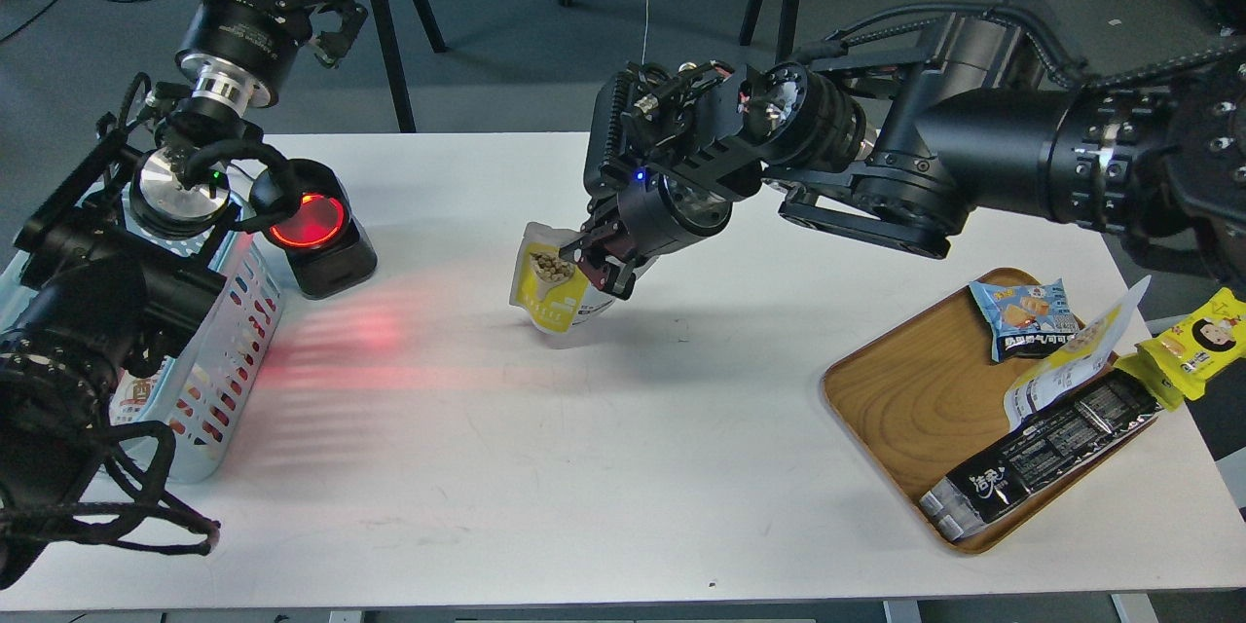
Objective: Scan snack and place in basket
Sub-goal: 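Carry the pouch to the table center and release it upright, then withdraw the right arm and swing the left gripper toward the pouch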
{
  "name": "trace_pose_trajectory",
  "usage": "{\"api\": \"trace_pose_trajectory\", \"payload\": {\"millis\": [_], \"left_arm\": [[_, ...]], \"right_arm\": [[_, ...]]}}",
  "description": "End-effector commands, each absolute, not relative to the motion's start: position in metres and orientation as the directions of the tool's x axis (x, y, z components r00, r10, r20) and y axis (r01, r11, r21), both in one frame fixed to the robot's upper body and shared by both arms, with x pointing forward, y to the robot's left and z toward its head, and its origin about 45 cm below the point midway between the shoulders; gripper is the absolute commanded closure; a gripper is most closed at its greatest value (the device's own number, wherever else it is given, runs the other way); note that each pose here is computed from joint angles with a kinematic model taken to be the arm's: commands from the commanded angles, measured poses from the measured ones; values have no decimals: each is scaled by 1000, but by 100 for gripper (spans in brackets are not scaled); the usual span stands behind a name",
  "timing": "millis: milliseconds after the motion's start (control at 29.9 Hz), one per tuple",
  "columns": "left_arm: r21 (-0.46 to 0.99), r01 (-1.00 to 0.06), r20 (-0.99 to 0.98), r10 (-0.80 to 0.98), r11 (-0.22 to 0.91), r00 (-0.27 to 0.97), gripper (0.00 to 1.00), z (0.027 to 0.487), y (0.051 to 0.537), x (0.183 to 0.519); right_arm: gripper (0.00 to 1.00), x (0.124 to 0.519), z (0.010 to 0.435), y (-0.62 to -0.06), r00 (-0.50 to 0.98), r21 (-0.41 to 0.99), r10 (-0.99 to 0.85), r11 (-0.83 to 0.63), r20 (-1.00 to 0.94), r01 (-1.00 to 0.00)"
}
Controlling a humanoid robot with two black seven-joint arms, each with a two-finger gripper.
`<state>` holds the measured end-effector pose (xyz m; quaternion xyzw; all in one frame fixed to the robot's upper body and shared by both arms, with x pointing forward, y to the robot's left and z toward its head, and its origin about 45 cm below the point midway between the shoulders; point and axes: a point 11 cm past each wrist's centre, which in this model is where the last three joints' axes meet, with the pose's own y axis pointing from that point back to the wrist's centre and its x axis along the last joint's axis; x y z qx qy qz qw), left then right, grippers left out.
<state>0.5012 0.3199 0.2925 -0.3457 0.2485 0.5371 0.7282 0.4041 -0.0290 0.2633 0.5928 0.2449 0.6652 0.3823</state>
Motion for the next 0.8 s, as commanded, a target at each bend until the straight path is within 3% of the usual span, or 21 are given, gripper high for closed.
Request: {"api": "trace_pose_trajectory", "payload": {"millis": [0,234,401,534,635,768], "left_arm": [[-237,-954,-732,613,182,299,0,293,321,501],[-239,-955,-727,620,176,296,0,295,327,501],[-241,-955,-723,624,174,296,0,297,329,501],[-248,-953,-716,629,175,302,0,304,332,502],[-233,-951,-704,640,202,308,0,300,325,502],[-172,-921,-582,719,348,380,1,305,302,501]], "right_arm": [[75,403,263,-29,-9,783,802,-585,597,-213],[55,397,274,-17,-35,763,783,-615,621,-198],[40,397,350,12,-27,617,636,-758,771,-211],[14,412,391,-30,49,518,526,-809,849,-278],[7,417,408,-69,135,450,430,-834,893,-320],[4,419,427,-127,262,338,248,-855,933,-394]]}}
